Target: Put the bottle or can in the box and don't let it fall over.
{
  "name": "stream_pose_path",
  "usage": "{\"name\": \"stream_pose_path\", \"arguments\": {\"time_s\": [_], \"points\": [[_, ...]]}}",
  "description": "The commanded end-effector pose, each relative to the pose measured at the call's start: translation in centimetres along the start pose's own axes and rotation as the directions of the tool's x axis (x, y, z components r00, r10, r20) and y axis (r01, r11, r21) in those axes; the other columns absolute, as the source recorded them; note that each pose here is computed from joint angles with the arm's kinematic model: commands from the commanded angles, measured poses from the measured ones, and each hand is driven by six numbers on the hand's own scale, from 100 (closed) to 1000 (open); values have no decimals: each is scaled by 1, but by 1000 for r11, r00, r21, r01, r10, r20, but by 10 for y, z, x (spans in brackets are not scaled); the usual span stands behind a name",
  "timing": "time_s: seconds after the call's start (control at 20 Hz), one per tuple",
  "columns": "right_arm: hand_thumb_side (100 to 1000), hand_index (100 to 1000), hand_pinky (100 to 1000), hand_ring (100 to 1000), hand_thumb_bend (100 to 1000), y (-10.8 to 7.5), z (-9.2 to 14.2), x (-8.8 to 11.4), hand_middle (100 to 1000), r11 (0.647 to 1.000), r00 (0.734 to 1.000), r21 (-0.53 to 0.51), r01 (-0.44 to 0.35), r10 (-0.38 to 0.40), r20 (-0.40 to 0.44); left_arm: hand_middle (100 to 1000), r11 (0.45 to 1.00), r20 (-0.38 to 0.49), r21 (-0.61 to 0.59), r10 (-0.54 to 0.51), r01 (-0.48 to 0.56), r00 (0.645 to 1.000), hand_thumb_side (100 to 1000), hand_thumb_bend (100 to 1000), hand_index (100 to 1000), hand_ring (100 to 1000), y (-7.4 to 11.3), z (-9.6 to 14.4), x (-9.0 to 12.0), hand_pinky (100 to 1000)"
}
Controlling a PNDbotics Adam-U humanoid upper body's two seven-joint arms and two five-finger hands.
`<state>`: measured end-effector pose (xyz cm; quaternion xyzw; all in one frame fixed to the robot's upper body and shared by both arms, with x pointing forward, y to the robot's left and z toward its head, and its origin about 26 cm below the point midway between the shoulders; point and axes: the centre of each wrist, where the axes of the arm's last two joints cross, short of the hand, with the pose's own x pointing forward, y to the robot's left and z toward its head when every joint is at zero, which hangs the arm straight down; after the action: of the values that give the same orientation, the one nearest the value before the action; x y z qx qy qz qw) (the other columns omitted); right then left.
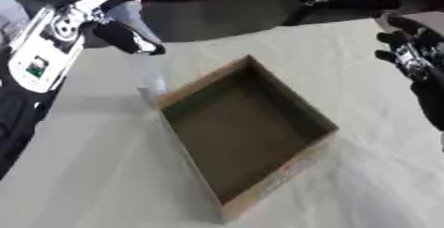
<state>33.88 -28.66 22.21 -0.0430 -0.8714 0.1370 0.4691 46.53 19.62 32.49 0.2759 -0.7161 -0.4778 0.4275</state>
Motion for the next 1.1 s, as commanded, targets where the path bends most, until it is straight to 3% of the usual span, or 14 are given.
{"name": "stream_pose_path", "arguments": {"time_s": [0.05, 0.5, 0.6, 0.65, 0.7, 0.75, 0.9, 1.1], "points": [[553, 897, 898, 945, 100, -5, -2, 5, 1000, 1000, 1000, -5, -7, 7, 21, 192, 998, 28, 38, -42, 40, 999, 100, 650, 152, 115, 15, 0, 8, 100], [554, 896, 899, 944, 100, -5, -1, 4, 1000, 1000, 1000, -5, -7, 7, 14, 208, 997, 34, 65, -47, 44, 998, 100, 644, 161, 128, 17, 1, 8, 100], [554, 896, 899, 943, 100, -5, -1, 3, 1000, 1000, 1000, -5, -6, 6, 13, 291, 997, 31, 70, -36, 33, 999, 100, 549, 178, 200, 17, 1, 8, 100], [554, 896, 899, 943, 100, -5, -1, 3, 1000, 1000, 1000, -4, -5, 5, 13, 412, 998, 31, 65, -30, 28, 999, 100, 350, 228, 318, 16, 1, 7, 201], [554, 896, 899, 943, 100, -5, -1, 3, 1000, 1000, 1000, -4, -5, 5, 13, 412, 998, 30, 64, -27, 25, 999, 100, 350, 228, 318, 17, 2, 7, 201], [554, 896, 899, 942, 100, -5, -1, 3, 1000, 1000, 1000, -4, -4, 4, 12, 486, 997, 27, 67, -25, 23, 999, 100, 320, 300, 422, 17, 2, 7, 269], [554, 896, 899, 941, 100, -5, 0, 3, 1000, 1000, 1000, -4, -3, 3, 11, 468, 995, 9, 95, -43, 42, 999, 100, 555, 287, 425, 18, 2, 7, 245], [554, 897, 899, 941, 100, -6, 0, 3, 1000, 1000, 1000, -7, -2, 2, 10, 394, 988, 2, 130, -83, 82, 997, 100, 596, 214, 388, 18, 2, 9, 203]]}}
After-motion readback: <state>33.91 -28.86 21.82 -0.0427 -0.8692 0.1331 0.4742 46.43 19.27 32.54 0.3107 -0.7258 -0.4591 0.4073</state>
